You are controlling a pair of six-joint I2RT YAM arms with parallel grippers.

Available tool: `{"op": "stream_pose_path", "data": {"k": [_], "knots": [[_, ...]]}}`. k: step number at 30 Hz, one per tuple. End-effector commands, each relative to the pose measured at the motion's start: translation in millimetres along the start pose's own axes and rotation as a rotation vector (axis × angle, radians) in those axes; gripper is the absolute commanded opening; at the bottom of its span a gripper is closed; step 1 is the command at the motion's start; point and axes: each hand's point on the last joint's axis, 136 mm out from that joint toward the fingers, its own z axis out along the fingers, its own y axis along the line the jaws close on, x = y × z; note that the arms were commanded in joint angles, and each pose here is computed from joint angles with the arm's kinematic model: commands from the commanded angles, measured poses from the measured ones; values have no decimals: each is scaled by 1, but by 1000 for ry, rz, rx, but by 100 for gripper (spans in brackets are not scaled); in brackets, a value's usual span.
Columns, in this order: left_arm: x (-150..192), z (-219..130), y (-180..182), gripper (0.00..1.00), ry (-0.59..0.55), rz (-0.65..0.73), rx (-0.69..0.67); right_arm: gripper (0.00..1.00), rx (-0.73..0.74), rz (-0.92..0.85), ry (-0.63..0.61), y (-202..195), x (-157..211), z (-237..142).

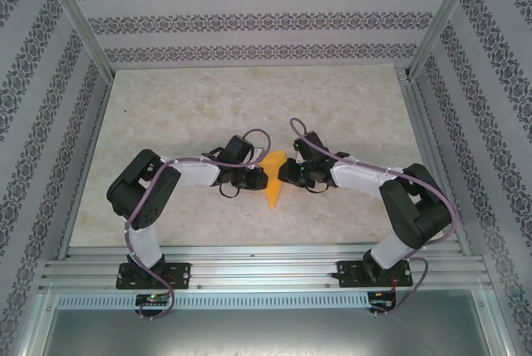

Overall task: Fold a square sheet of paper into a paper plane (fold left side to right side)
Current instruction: Fold the wing for the fifth time at the center of the table.

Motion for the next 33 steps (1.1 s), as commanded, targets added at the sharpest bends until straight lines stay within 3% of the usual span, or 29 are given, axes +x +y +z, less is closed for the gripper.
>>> {"op": "stream_pose_path", "data": {"k": [1,5,15,24,33], "knots": [[7,6,20,15,12,-4,-63,17,-41,-7,-4,11,-5,3],[7,6,21,15,11,-5,-64,0,-44,-17,-3,15,-7,2],[6,6,20,14,9,0,-65,0,-68,-57,9,38,-10,7],[5,6,20,15,5,-4,-68,0,-1,-77,27,31,-7,15],[5,7,19,15,-1,-12,-60,0,-78,-46,40,46,-7,26]]}}
